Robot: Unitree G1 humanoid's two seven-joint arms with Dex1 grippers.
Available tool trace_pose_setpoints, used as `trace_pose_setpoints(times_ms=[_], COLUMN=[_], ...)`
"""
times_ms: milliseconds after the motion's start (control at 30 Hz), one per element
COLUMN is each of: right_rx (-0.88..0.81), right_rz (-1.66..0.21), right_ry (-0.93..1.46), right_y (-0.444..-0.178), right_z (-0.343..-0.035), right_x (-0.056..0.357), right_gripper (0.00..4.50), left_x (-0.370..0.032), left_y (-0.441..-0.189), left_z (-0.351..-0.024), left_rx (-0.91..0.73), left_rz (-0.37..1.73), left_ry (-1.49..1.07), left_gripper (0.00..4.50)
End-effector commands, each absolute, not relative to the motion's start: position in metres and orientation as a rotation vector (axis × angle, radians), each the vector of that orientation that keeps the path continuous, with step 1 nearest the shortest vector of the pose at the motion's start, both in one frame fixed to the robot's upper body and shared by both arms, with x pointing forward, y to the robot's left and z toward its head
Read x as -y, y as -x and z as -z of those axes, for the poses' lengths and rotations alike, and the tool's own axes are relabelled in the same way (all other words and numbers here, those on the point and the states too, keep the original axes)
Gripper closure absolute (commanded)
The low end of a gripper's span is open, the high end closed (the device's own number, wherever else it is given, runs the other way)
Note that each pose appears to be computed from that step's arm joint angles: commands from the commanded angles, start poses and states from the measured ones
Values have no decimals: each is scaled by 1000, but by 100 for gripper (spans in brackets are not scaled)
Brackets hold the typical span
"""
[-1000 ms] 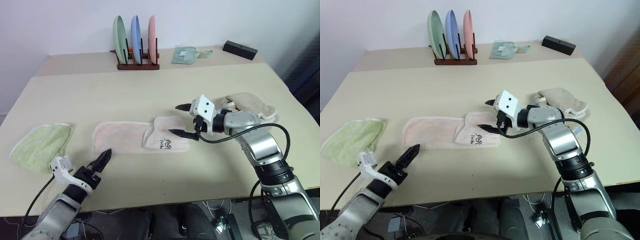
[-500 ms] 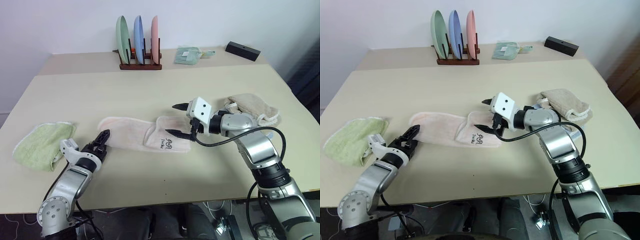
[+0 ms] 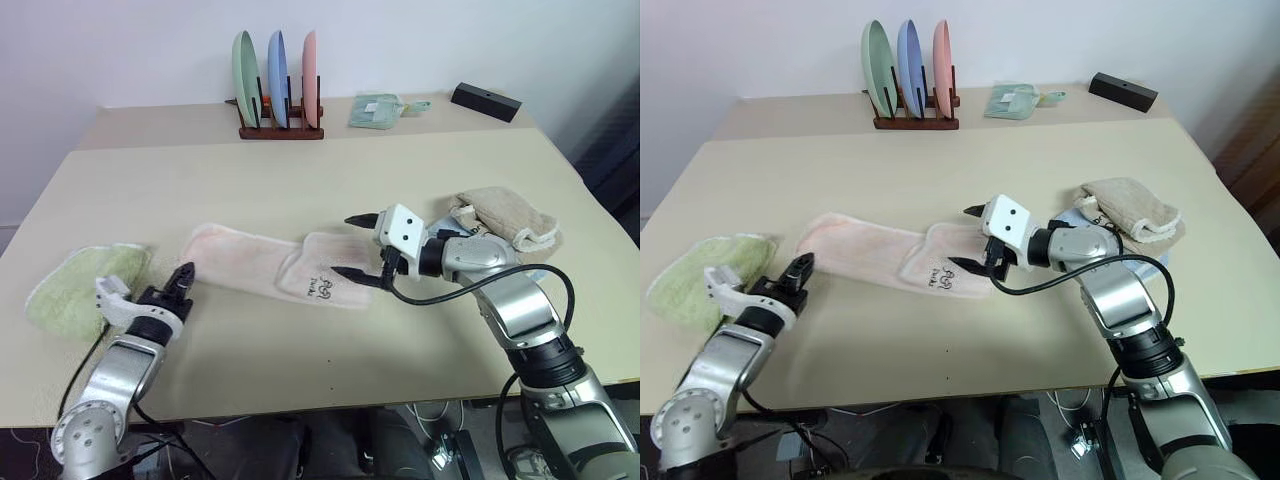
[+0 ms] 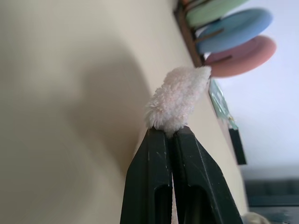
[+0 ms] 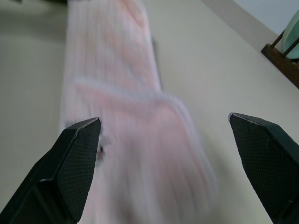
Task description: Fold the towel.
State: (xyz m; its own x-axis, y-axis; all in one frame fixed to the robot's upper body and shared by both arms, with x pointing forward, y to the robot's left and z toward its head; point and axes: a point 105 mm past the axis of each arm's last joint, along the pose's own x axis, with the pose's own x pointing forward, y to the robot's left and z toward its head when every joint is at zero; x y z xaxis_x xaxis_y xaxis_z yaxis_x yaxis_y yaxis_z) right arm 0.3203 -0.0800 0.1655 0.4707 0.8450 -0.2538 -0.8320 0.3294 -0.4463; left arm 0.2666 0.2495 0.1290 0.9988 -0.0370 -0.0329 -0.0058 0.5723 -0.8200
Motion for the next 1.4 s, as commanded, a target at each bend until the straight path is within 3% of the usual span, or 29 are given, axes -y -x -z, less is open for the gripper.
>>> trace_pose_setpoints(times_ms=[33,333,500,600,700,967,1067,1233,1400], right_rx=[74,69,69,67,65,61,61,61,57], right_rz=[-1081,-1065,-1047,-1018,-998,-984,-985,-984,-981], right_ry=[589,592,595,599,601,604,604,611,613], right_y=[-320,-326,-329,-331,-331,-329,-329,-330,-330], right_z=[-177,-176,-176,-177,-177,-176,-175,-176,-178], right_x=[82,84,86,91,95,97,96,97,101], right_gripper=[0,0,0,0,0,0,0,0,0], left_x=[-255,-183,-129,-96,-93,-98,-98,-103,-126], left_y=[-262,-271,-264,-254,-257,-271,-275,-269,-256], left_z=[-174,-206,-191,-160,-130,-113,-120,-141,-160], left_rx=[98,32,-96,-225,-326,-370,-343,-272,-235], left_rz=[122,559,887,1096,1139,1088,1068,1062,1026], left_ry=[796,410,200,47,-52,-42,25,117,196], left_gripper=[442,442,442,442,442,442,370,126,126])
